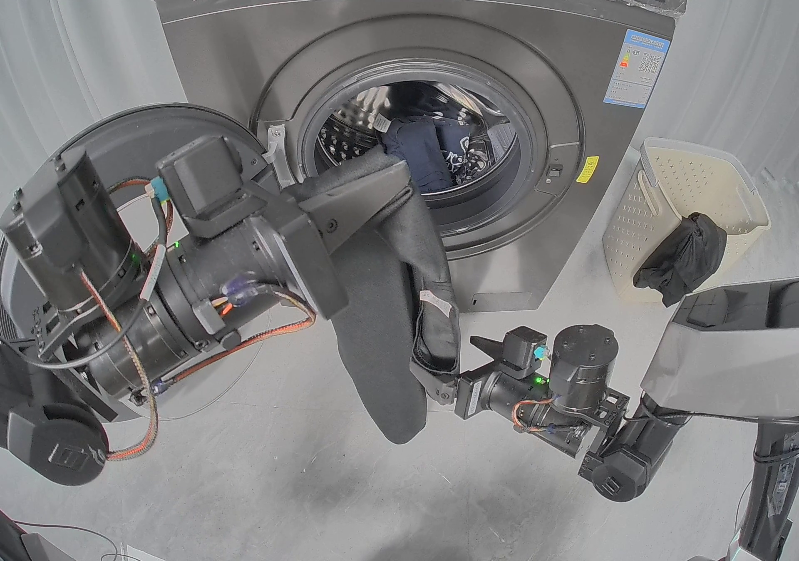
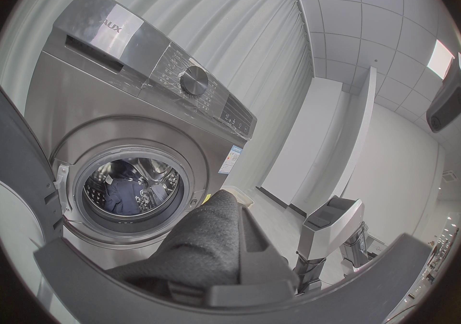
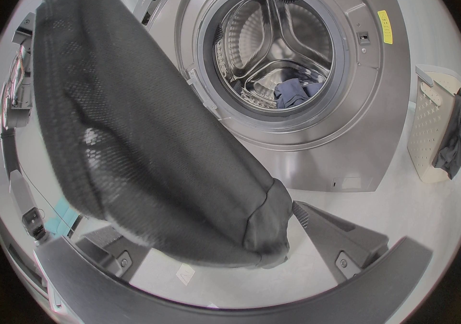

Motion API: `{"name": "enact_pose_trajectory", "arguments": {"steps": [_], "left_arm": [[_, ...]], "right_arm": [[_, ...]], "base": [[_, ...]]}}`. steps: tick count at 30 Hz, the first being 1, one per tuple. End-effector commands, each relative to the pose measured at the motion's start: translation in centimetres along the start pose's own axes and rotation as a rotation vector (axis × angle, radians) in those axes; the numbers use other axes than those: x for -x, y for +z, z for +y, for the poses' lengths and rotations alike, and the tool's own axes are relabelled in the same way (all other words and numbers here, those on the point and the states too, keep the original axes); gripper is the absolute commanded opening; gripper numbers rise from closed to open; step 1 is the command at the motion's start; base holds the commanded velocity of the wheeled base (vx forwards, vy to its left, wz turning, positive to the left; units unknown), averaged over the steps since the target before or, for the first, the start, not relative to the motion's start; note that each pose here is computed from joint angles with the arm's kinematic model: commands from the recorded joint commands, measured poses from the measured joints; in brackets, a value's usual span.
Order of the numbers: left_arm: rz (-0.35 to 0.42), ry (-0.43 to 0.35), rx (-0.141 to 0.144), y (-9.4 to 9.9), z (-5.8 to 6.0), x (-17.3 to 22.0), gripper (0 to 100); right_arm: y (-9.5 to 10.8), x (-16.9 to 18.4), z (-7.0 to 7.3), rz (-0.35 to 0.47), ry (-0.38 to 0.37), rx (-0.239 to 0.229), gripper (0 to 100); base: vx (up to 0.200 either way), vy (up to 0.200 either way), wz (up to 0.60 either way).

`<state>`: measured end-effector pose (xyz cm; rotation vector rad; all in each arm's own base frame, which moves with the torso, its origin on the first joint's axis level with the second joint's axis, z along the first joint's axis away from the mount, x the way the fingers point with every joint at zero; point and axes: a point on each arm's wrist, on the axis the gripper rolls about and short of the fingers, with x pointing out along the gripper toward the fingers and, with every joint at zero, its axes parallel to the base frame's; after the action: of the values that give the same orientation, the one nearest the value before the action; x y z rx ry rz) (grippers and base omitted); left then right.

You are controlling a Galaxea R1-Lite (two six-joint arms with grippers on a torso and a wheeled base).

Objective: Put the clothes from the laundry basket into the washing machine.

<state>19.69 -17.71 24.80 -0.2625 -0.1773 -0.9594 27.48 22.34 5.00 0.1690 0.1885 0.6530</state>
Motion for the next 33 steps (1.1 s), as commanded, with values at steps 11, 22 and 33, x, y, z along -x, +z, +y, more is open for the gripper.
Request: {"name": "enact_pose_trajectory", "arguments": {"steps": [11,22,33], "left_arm": [[0.012,0.012,0.002,-0.3,0.3,0.0,0],[0.116,0.165,-0.061,-2.8,1.5,4.0,0],[0.025,0.228,-0.088,-2.4,2.8,4.8,0]], "right_arm": [[1.0,-0.1,-0.5,-0.076,0.01,-0.004,0],[8.4,8.6,0.1,-0.254,0.011,-0.032,0],[12.3,8.9,-0.9,-0.419,-0.031,-0.03,0]], "base": [[0.0,0.0,0.0],[0.0,0.0,0.0],[0.0,0.0,0.0]]}}
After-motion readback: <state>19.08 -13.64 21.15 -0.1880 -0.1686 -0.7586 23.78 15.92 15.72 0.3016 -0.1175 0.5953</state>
